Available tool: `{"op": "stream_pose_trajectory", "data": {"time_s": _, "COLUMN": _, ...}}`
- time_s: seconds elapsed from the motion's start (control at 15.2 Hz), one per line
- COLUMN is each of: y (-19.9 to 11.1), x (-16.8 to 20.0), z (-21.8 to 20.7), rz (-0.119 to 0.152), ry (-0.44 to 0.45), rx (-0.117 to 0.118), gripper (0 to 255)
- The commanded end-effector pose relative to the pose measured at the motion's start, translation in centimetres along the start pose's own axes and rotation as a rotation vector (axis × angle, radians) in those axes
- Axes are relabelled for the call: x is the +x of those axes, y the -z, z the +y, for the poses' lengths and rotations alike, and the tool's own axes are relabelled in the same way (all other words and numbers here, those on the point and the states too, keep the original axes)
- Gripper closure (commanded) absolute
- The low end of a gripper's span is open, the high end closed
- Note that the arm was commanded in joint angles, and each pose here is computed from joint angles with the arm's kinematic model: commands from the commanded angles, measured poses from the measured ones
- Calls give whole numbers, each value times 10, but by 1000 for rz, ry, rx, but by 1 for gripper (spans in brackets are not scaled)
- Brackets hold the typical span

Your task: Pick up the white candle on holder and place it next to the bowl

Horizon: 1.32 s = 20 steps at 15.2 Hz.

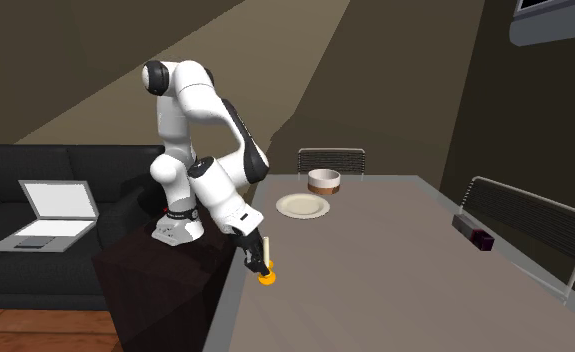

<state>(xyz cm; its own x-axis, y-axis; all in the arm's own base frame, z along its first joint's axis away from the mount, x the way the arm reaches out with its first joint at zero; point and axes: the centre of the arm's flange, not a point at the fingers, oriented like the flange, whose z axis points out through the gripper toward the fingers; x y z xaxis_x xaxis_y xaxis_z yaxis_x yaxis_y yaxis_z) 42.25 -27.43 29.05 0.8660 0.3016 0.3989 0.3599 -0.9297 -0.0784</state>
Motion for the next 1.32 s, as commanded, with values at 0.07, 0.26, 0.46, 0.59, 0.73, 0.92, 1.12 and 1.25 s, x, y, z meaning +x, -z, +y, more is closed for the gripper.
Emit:
{"op": "stream_pose_trajectory", "data": {"time_s": 0.07, "y": 5, "x": 2, "z": 0, "rz": 0, "ry": 0, "rx": 0, "gripper": 255}}
{"op": "stream_pose_trajectory", "data": {"time_s": 0.26, "y": 19, "x": 8, "z": -2, "rz": 0, "ry": 0, "rx": 0, "gripper": 255}}
{"op": "stream_pose_trajectory", "data": {"time_s": 0.46, "y": 34, "x": 15, "z": -3, "rz": 0, "ry": 0, "rx": 0, "gripper": 255}}
{"op": "stream_pose_trajectory", "data": {"time_s": 0.59, "y": 43, "x": 19, "z": -4, "rz": 0, "ry": 0, "rx": 0, "gripper": 255}}
{"op": "stream_pose_trajectory", "data": {"time_s": 0.73, "y": 53, "x": 23, "z": -5, "rz": 0, "ry": 0, "rx": 0, "gripper": 255}}
{"op": "stream_pose_trajectory", "data": {"time_s": 0.92, "y": 68, "x": 29, "z": -6, "rz": 0, "ry": 0, "rx": 0, "gripper": 255}}
{"op": "stream_pose_trajectory", "data": {"time_s": 1.12, "y": 82, "x": 36, "z": -7, "rz": 0, "ry": 0, "rx": 0, "gripper": 255}}
{"op": "stream_pose_trajectory", "data": {"time_s": 1.25, "y": 92, "x": 40, "z": -8, "rz": 0, "ry": 0, "rx": 0, "gripper": 255}}
